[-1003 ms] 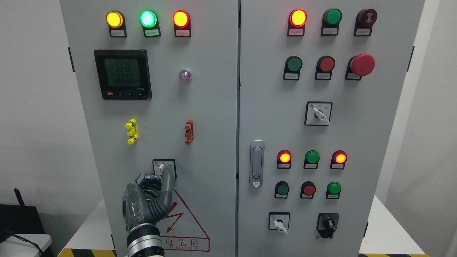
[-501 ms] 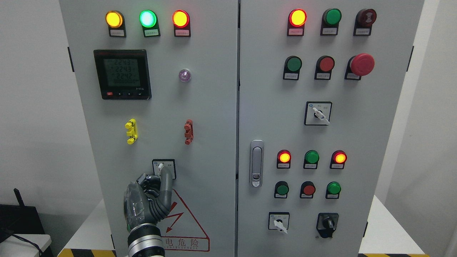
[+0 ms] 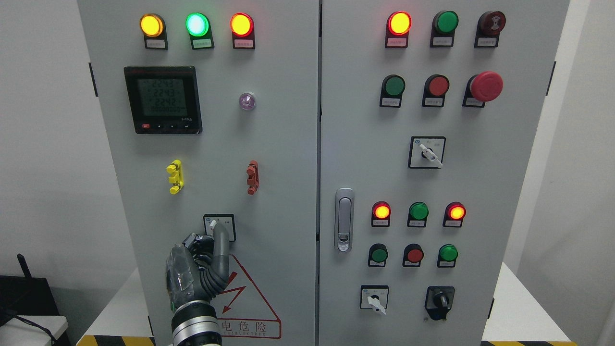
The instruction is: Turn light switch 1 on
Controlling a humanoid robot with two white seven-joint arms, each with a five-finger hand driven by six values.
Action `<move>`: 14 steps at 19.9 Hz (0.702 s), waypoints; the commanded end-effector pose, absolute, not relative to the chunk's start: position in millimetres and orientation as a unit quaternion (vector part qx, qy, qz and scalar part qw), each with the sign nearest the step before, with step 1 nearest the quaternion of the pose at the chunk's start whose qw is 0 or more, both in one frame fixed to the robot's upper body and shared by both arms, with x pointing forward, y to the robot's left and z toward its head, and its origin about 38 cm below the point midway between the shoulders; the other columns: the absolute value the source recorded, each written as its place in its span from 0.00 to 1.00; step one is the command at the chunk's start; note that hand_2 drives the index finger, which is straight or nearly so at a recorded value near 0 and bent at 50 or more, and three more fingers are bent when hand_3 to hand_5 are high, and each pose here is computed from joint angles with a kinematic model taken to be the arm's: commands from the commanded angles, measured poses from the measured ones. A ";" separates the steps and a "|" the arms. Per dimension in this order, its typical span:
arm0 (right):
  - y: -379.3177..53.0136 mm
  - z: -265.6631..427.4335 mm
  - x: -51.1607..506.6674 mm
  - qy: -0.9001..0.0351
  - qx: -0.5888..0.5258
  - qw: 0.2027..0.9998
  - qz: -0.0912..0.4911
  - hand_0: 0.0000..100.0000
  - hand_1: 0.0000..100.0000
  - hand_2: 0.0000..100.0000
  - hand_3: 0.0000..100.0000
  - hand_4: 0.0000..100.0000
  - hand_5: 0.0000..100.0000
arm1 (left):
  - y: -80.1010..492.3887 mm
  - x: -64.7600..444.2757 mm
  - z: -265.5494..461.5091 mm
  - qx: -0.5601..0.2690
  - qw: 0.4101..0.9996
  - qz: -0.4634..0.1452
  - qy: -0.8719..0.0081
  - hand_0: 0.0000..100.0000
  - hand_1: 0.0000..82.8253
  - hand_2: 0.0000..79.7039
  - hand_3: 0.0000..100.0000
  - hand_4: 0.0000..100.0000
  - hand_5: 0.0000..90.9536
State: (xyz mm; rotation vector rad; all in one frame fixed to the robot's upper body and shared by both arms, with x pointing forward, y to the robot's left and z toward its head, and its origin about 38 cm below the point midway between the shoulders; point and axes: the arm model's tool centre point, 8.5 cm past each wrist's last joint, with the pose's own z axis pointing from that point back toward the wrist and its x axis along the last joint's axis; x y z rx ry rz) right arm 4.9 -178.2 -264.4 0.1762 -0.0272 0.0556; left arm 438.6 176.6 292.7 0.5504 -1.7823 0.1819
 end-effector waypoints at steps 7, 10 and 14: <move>-178.1 -264.4 4.9 -0.014 0.089 0.996 0.019 0.12 0.39 0.00 0.00 0.00 0.00 | 173.3 439.1 291.1 0.229 0.598 0.073 -0.765 0.61 0.23 0.71 0.79 0.84 0.88; -178.1 -264.4 4.9 -0.014 0.088 0.996 0.019 0.12 0.39 0.00 0.00 0.00 0.00 | 173.7 439.3 291.0 0.228 0.598 0.074 -0.765 0.61 0.24 0.71 0.79 0.84 0.88; -178.0 -264.4 4.9 -0.014 0.089 0.996 0.019 0.12 0.39 0.00 0.00 0.00 0.00 | 173.5 439.3 291.1 0.227 0.598 0.073 -0.765 0.60 0.18 0.71 0.80 0.83 0.88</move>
